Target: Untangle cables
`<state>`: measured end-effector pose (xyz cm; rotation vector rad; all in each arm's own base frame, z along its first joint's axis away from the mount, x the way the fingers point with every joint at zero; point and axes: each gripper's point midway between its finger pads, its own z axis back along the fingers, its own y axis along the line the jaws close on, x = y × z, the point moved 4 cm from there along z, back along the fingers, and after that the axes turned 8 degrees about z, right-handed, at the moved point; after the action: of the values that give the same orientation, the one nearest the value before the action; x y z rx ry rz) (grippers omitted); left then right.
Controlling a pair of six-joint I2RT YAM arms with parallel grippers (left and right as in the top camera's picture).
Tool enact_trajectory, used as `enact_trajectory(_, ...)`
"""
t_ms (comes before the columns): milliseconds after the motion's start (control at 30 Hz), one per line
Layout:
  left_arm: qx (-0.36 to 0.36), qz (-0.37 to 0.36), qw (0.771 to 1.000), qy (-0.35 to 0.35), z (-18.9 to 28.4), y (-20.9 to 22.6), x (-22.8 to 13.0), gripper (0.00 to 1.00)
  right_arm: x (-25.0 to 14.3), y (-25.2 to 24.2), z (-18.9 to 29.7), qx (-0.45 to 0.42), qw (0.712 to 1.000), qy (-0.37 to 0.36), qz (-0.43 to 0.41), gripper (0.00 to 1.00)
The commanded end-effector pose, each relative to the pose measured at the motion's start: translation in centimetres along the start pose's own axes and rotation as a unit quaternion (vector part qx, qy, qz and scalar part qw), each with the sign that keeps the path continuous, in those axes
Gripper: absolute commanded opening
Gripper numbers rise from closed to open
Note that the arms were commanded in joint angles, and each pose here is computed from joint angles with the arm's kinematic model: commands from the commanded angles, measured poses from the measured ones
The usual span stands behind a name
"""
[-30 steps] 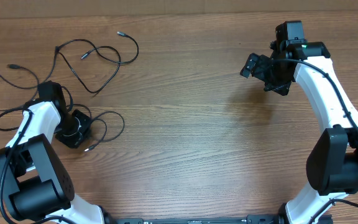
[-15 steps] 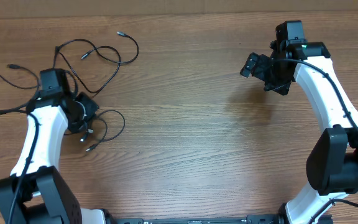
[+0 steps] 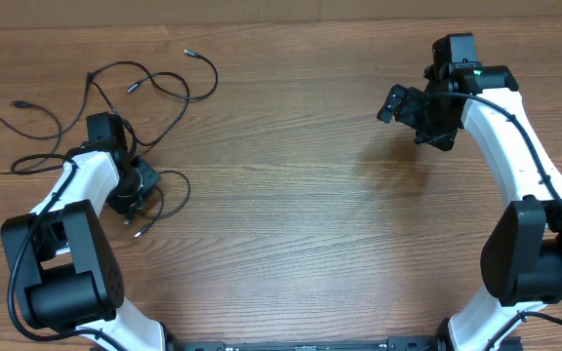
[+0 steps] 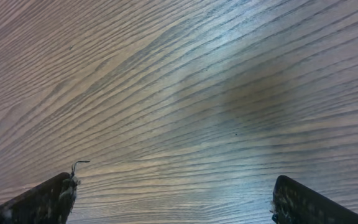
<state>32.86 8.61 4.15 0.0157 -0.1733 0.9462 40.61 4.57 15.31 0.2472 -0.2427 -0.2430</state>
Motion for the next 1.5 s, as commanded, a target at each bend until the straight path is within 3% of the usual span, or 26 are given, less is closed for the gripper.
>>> enact_trajectory(0,0.065,0.021,0.996,-0.049,0.1,2.8,2.3,0.04,0.1,0.2,0.1,0.002,1.0,-0.002,0.0,1.0)
enact_trajectory(200,0.144,0.096,0.982,-0.075,0.5,8.5,4.6,0.04,0.0,0.2,0.1,0.001,1.0,-0.001,0.0,1.0)
enact_trajectory(467,0.152,0.168,0.972,-0.066,0.8,13.1,6.5,0.04,0.2,0.2,0.1,0.002,1.0,-0.004,0.001,1.0)
enact_trajectory(667,0.042,0.115,0.992,-0.033,2.3,9.8,6.8,0.05,0.3,0.2,0.1,0.0,1.0,-0.008,0.001,1.0)
enact_trajectory(867,-0.099,0.017,0.992,-0.077,9.1,4.0,5.8,0.04,0.2,0.2,0.2,0.0,1.0,-0.007,0.001,1.0)
enact_trajectory(1067,-0.22,-0.13,0.951,-0.174,19.0,-1.4,1.3,0.04,0.2,-0.1,2.5,-0.02,0.999,-0.033,-0.001,1.0)
enact_trajectory(1200,-0.286,-0.202,0.907,-0.234,25.1,-3.1,-2.9,0.04,-0.5,-1.2,6.9,-0.071,0.994,-0.079,-0.009,1.0)
enact_trajectory(1400,-0.337,-0.229,0.863,-0.298,31.1,-0.3,-6.9,0.05,-2.0,-0.5,13.8,-0.053,0.986,-0.157,-0.001,1.0)
enact_trajectory(1467,-0.32,-0.215,0.863,-0.325,32.1,2.0,-7.6,0.04,-2.5,-0.3,16.1,-0.045,0.981,-0.189,0.001,1.0)
